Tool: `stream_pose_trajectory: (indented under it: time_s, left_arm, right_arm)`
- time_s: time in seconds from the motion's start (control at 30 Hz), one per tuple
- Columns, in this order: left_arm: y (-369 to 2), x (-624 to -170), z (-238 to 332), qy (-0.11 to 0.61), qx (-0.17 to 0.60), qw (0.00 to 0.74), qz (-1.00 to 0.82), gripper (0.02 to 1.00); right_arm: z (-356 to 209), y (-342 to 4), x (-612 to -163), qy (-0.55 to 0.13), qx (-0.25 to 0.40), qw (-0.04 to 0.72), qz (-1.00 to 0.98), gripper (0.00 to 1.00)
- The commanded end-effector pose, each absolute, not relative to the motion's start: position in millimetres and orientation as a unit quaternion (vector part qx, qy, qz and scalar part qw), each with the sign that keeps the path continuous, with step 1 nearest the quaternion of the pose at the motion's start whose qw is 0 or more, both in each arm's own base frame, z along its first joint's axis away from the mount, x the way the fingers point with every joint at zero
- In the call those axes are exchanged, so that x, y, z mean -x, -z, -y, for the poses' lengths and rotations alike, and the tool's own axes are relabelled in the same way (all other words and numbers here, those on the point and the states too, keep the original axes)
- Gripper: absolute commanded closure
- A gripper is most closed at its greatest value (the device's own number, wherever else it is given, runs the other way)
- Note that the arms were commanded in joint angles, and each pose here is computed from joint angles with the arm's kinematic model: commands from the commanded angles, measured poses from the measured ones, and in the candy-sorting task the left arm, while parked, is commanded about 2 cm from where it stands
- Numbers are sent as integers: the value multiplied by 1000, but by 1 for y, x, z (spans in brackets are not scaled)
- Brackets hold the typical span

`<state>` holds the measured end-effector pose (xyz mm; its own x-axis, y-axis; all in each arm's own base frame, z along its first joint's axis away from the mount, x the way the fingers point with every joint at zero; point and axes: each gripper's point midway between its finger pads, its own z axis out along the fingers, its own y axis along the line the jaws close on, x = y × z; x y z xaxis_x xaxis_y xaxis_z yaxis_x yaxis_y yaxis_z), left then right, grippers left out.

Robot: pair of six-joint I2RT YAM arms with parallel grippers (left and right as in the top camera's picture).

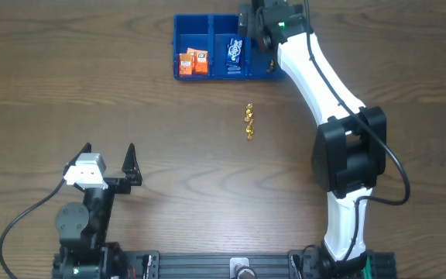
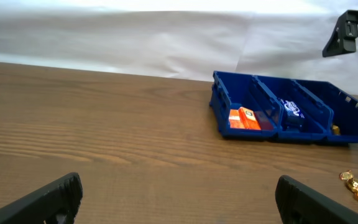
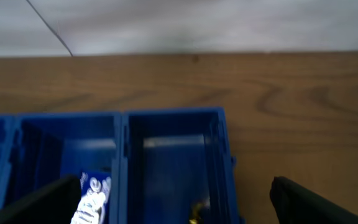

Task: Sort Candies Into Trays

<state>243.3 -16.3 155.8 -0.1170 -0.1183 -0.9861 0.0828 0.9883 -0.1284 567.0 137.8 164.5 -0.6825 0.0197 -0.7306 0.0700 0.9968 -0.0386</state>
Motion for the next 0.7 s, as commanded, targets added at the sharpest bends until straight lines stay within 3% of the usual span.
stream_pose_trajectory:
  time_s: [0.03, 0.17, 0.27, 0.43, 0.5, 0.7]
  left_arm:
    - [-139, -243, 19, 84, 9, 649, -756, 20]
    - [-139, -243, 19, 84, 9, 649, -756, 20]
    - [-139, -243, 19, 84, 9, 649, -756, 20]
    - [-139, -243, 19, 83, 10, 649, -756, 20]
    - [-139, -243, 19, 83, 10, 649, -756, 20]
    - [-139, -243, 19, 84, 9, 649, -756, 20]
  right_arm:
    - [-140, -186, -545, 20, -31, 385, -922, 1]
    - [-157, -220, -488, -16, -22, 342, -939, 1]
    - [-167, -217, -427, -23, -29, 258, -966, 1]
    - [-176, -164, -362, 4, -2, 128, -992, 1]
    - [-181, -122, -342, 7, 13, 88, -996, 1]
    - [-186, -41, -320, -24, 4, 63, -998, 1]
